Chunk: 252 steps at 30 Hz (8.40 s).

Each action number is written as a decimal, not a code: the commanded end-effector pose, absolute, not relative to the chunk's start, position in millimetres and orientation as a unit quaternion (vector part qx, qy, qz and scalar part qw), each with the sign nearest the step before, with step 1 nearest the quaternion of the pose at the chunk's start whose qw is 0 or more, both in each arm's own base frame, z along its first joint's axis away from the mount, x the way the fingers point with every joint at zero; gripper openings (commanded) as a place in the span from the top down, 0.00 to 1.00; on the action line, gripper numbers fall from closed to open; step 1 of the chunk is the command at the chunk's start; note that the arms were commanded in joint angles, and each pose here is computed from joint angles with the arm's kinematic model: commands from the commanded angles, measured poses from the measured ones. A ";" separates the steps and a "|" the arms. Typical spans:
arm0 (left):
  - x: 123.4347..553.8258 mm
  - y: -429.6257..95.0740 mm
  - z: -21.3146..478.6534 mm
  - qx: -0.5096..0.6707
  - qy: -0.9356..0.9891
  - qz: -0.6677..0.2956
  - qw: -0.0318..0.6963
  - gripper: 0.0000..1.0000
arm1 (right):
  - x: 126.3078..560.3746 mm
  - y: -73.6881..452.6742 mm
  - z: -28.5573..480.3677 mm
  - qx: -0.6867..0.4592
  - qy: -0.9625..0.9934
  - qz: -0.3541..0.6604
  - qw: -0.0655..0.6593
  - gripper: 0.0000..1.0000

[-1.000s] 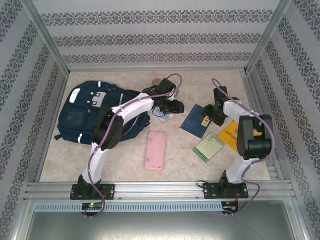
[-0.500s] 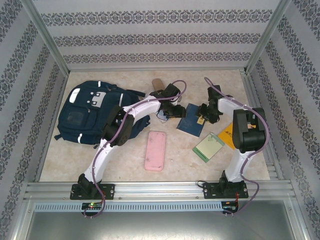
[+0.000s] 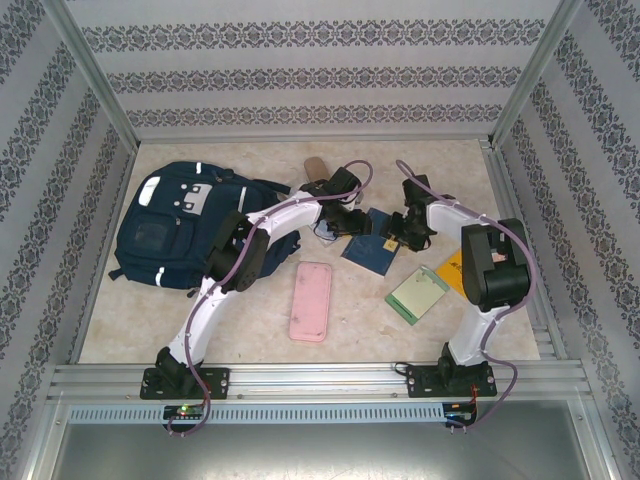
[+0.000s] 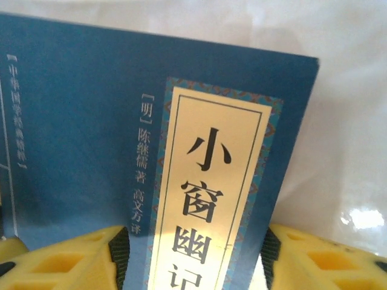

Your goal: Pack the student bag

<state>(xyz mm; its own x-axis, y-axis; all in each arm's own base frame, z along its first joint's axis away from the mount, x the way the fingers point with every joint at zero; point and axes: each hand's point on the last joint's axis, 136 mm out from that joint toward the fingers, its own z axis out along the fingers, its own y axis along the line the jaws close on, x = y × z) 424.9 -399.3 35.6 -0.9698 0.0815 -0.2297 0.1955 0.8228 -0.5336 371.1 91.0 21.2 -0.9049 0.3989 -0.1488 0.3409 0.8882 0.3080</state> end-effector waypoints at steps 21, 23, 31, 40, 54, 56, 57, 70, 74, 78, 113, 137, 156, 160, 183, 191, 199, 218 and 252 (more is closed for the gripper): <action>379.2 -449.6 108.8 0.040 0.826 -0.562 0.015 0.59 | 371.7 120.5 24.9 0.195 0.951 0.223 0.085 0.58; 378.7 -450.0 110.4 0.039 0.819 -0.573 0.014 0.60 | 372.0 119.2 26.9 0.196 0.951 0.224 0.087 0.57; 378.1 -443.2 99.4 0.039 0.838 -0.544 0.020 0.68 | 374.6 113.0 38.7 0.200 0.947 0.230 0.100 0.56; 385.0 -430.0 132.4 0.043 0.832 -0.550 0.056 1.00 | 373.9 104.7 74.6 0.216 0.926 0.281 0.133 0.43; 406.5 -395.4 226.7 0.052 0.767 -0.629 0.113 1.00 | 383.0 131.8 169.2 0.175 0.817 0.518 0.183 0.31; 408.8 -392.1 233.1 0.050 0.762 -0.634 0.118 1.00 | 383.9 135.3 176.5 0.169 0.804 0.540 0.183 0.31; 409.8 -390.7 234.8 0.049 0.761 -0.636 0.119 1.00 | 383.9 137.2 179.2 0.167 0.798 0.550 0.181 0.30; 418.2 -385.0 235.7 0.039 0.757 -0.641 0.120 1.00 | 391.4 146.5 199.3 0.165 0.742 0.628 0.166 0.83; 417.7 -380.5 228.6 0.042 0.775 -0.619 0.120 0.85 | 392.5 146.1 205.5 0.161 0.741 0.628 0.174 1.00; 424.0 -353.1 207.1 0.028 0.827 -0.545 0.131 0.57 | 393.7 144.4 206.8 0.164 0.744 0.621 0.182 1.00; 374.5 -106.0 57.5 0.089 0.984 0.126 0.085 0.60 | 390.1 227.8 190.8 0.112 0.779 0.595 0.164 1.00; 412.1 -87.3 260.5 0.010 0.955 -0.079 0.285 1.00 | 411.7 343.9 190.7 0.084 0.768 0.599 0.209 1.00; 412.0 -83.8 325.0 -0.028 0.904 -0.262 0.336 1.00 | 453.9 507.7 144.4 0.130 0.740 0.625 0.214 1.00; 409.4 -85.4 324.5 -0.032 0.904 -0.268 0.332 1.00 | 449.7 543.9 123.6 0.121 0.762 0.604 0.198 1.00; 401.8 -52.3 255.3 -0.055 0.939 -0.169 0.294 1.00 | 407.5 460.1 139.8 0.072 0.832 0.514 0.195 0.38; 394.0 -53.8 207.9 -0.065 0.948 -0.171 0.259 0.98 | 387.2 377.6 137.9 0.090 0.860 0.448 0.227 0.39; 386.3 -64.6 173.8 -0.078 0.950 -0.193 0.231 0.81 | 355.4 253.8 124.4 0.136 0.901 0.320 0.259 0.39; 379.4 -124.1 206.9 -0.064 0.919 -0.296 0.254 0.29 | 286.0 -73.4 61.9 0.446 0.865 0.036 0.226 0.37; 374.2 -175.8 194.1 -0.026 0.926 -0.303 0.225 0.31 | 349.1 108.4 18.5 0.129 0.986 0.103 0.022 0.47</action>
<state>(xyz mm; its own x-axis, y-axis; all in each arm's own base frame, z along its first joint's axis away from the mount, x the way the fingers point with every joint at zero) 367.9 -169.7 185.2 -0.9110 -0.1801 -0.3711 0.0703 0.8187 -0.5699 383.2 93.3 32.0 -0.9324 0.3309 -0.1452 0.2914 0.9261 0.2396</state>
